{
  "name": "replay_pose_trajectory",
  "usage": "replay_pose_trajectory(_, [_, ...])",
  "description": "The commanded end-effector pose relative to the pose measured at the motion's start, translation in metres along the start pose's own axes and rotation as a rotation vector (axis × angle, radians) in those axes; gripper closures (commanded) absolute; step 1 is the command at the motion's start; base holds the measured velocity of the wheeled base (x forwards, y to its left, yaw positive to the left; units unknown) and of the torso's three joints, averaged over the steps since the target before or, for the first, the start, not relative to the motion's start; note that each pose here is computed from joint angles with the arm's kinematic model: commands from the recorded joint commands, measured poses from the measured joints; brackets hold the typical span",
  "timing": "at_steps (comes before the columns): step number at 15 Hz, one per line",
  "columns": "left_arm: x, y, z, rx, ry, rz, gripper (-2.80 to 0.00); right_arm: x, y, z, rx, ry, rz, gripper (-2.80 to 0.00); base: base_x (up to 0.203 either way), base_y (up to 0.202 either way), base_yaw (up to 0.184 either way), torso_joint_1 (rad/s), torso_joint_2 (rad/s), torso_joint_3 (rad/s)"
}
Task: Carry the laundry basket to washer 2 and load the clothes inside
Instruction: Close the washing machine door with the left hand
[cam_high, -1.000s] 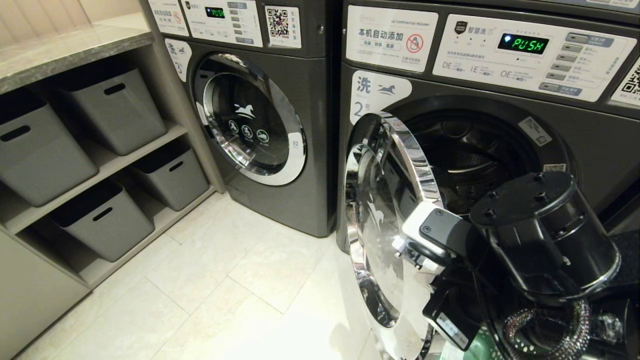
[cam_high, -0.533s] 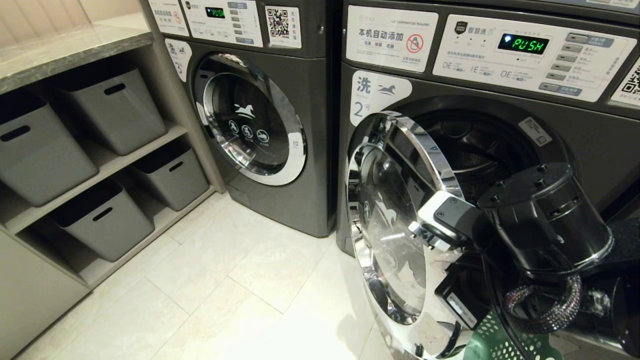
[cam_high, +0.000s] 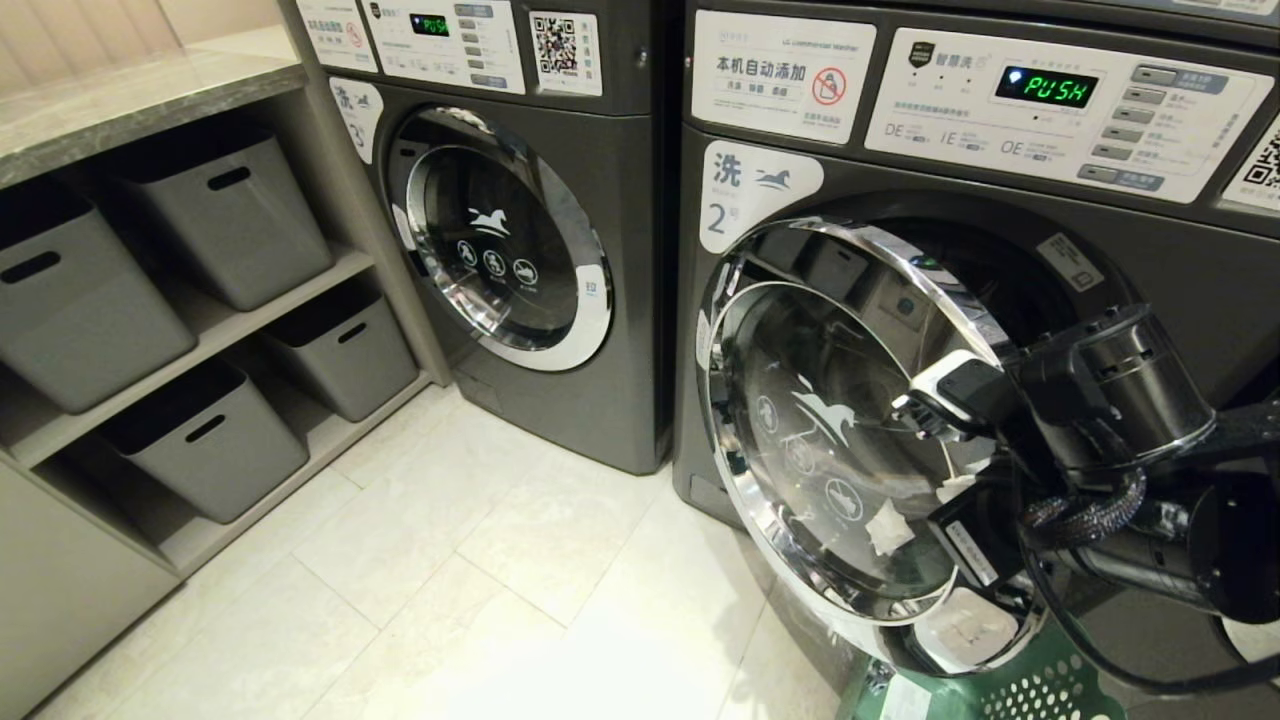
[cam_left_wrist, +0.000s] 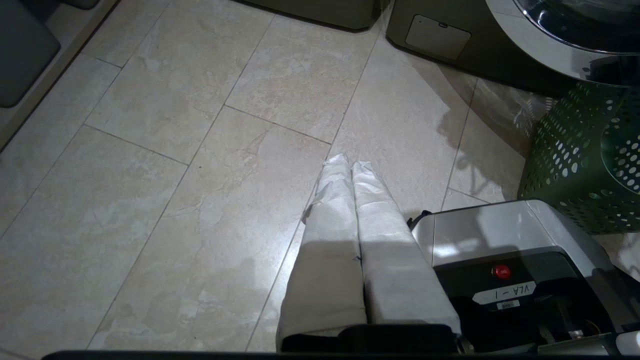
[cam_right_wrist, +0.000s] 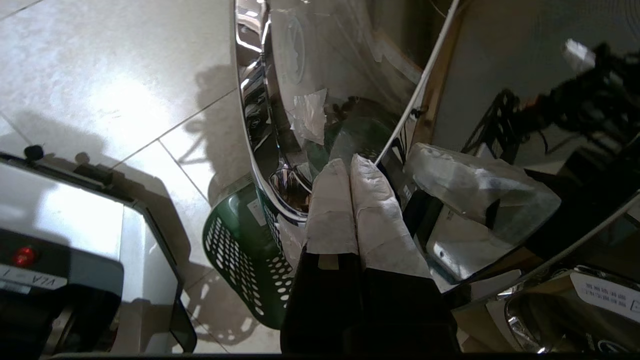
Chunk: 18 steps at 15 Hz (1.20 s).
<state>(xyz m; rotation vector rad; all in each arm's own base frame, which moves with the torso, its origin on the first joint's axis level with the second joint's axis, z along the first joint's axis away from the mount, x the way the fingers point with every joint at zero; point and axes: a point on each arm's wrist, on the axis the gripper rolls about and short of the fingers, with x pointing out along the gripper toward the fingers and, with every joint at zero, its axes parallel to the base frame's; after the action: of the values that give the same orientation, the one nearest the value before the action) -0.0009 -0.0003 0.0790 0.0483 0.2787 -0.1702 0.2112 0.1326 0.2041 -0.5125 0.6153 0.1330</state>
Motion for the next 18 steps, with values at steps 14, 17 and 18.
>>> replay_pose_trajectory(14, [0.000, 0.000, 0.000, -0.001, 0.004, 0.001, 0.00, 0.080, -0.130, -0.045, 0.479, 0.114, -0.409, 0.00, 0.000, 0.000, 0.000, 0.000, 0.00, 0.000])
replay_pose_trajectory(17, [0.000, 0.000, 0.000, -0.001, 0.003, 0.000, 0.00, 0.079, -0.121, -0.064, 0.548, 0.148, -0.391, 0.00, 0.000, 0.000, 0.000, 0.000, 0.00, 0.000])
replay_pose_trajectory(18, [0.000, 0.000, 0.000, 0.000, 0.002, 0.000, 0.00, 0.082, -0.119, -0.070, 0.581, 0.139, -0.385, 0.00, 0.000, 0.000, 0.000, 0.000, 0.00, 0.000])
